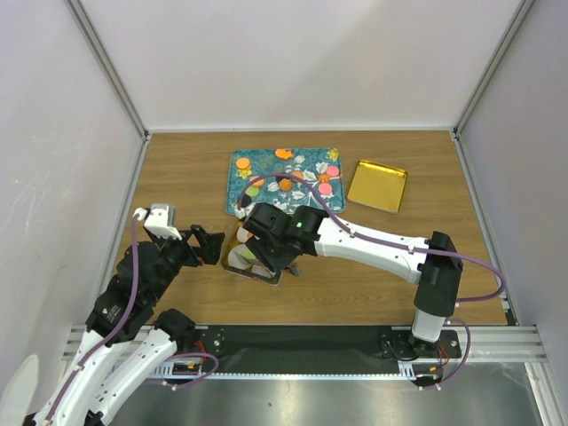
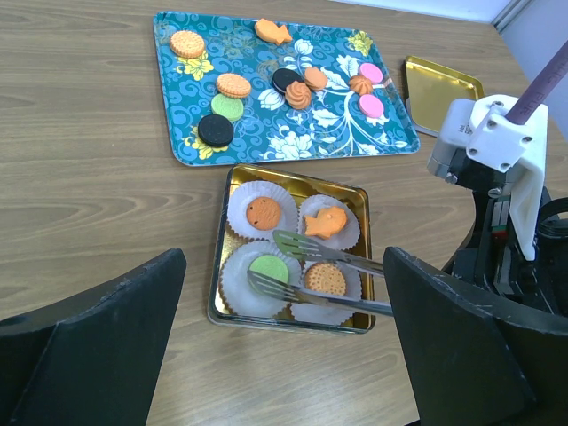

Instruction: Pack the cookies

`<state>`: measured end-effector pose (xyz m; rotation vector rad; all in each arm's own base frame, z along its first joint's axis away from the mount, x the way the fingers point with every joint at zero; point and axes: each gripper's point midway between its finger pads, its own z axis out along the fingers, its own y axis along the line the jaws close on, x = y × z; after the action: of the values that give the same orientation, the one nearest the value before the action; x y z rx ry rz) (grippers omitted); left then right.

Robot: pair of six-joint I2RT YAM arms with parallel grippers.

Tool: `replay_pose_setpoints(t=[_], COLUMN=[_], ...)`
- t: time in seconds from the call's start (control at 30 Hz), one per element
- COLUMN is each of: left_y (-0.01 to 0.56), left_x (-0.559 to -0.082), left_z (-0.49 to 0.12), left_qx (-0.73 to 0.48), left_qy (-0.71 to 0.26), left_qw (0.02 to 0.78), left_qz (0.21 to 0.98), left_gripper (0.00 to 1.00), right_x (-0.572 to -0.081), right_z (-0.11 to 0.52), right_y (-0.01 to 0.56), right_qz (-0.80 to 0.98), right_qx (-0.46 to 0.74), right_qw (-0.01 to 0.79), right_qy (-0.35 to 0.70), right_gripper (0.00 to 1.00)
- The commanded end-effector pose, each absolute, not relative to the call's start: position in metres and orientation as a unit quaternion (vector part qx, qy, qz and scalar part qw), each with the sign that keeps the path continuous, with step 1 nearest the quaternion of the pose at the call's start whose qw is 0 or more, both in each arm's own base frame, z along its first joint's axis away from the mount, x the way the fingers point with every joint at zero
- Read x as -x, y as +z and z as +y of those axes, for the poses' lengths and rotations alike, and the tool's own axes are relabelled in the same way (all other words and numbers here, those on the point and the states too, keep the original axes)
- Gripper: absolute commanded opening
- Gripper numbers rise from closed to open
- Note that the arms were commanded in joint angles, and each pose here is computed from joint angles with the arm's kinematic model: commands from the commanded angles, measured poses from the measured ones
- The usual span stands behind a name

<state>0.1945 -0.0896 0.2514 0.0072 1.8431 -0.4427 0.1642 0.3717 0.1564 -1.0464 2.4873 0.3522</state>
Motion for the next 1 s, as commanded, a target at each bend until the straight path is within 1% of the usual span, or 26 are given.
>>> replay_pose_setpoints(t=[0.0,0.17,0.3,0.4,0.5,0.53,0.6,0.63,0.7,0.73,0.77,0.83,0.87,0.9,0.93,0.97], left_y=[0.254,0.254,0.255,0.256,0.256,0.256,0.256,0.256,0.257,0.257,0.256,0.257,0.256,0.255,0.254,0.255], left_x=[-0.198,-0.197,-0.197,-0.197,-0.197,-0.197,-0.197,-0.196,-0.196,-0.196,-0.196,-0.195,-0.195,-0.195,-0.195,-0.195], left_z=[-0.087,-0.086,-0.086,-0.087,-0.088,-0.088,-0.089,-0.089,-0.09,-0.091,-0.092,-0.094,-0.095,-0.096,-0.098,-0.099], left_qx=[0.001,0.002,0.001,0.002,-0.002,-0.002,-0.004,-0.005,-0.008,-0.01,-0.012,-0.017,-0.02,-0.022,-0.027,-0.028], left_qy=[-0.182,-0.183,-0.183,-0.185,-0.187,-0.188,-0.189,-0.191,-0.192,-0.193,-0.195,-0.2,-0.2,-0.202,-0.204,-0.206], left_qw=[0.593,0.593,0.594,0.595,0.594,0.594,0.595,0.595,0.595,0.595,0.594,0.593,0.592,0.59,0.587,0.588], left_qz=[0.785,0.784,0.783,0.782,0.782,0.782,0.781,0.781,0.78,0.78,0.78,0.78,0.78,0.782,0.783,0.782], left_gripper=[1.0,1.0,1.0,1.0,1.0,1.0,1.0,1.0,1.0,1.0,1.0,1.0,1.0,1.0,1.0,1.0], right_x=[-0.165,-0.169,-0.182,-0.192,-0.211,-0.22,-0.229,-0.241,-0.25,-0.263,-0.266,-0.273,-0.279,-0.282,-0.282,-0.286], right_z=[0.381,0.382,0.377,0.362,0.334,0.317,0.292,0.267,0.233,0.198,0.18,0.141,0.103,0.088,0.075,0.045], right_y=[0.164,0.172,0.187,0.206,0.229,0.226,0.241,0.228,0.233,0.217,0.212,0.215,0.195,0.201,0.195,0.182], right_qz=[0.889,0.888,0.89,0.891,0.895,0.903,0.903,0.916,0.918,0.93,0.933,0.926,0.93,0.918,0.915,0.908], right_qx=[0.372,0.366,0.341,0.316,0.271,0.248,0.211,0.179,0.128,0.079,0.051,-0.011,-0.07,-0.102,-0.125,-0.175], right_qw=[0.224,0.235,0.252,0.273,0.302,0.303,0.326,0.322,0.34,0.336,0.336,0.36,0.35,0.371,0.371,0.372], right_qy=[0.145,0.15,0.165,0.177,0.184,0.176,0.182,0.162,0.155,0.126,0.119,0.114,0.088,0.097,0.096,0.082], right_gripper=[0.5,0.54,0.52,0.51,0.5,0.5,0.5,0.5,0.5,0.5,0.5,0.5,0.51,0.51,0.52,0.52])
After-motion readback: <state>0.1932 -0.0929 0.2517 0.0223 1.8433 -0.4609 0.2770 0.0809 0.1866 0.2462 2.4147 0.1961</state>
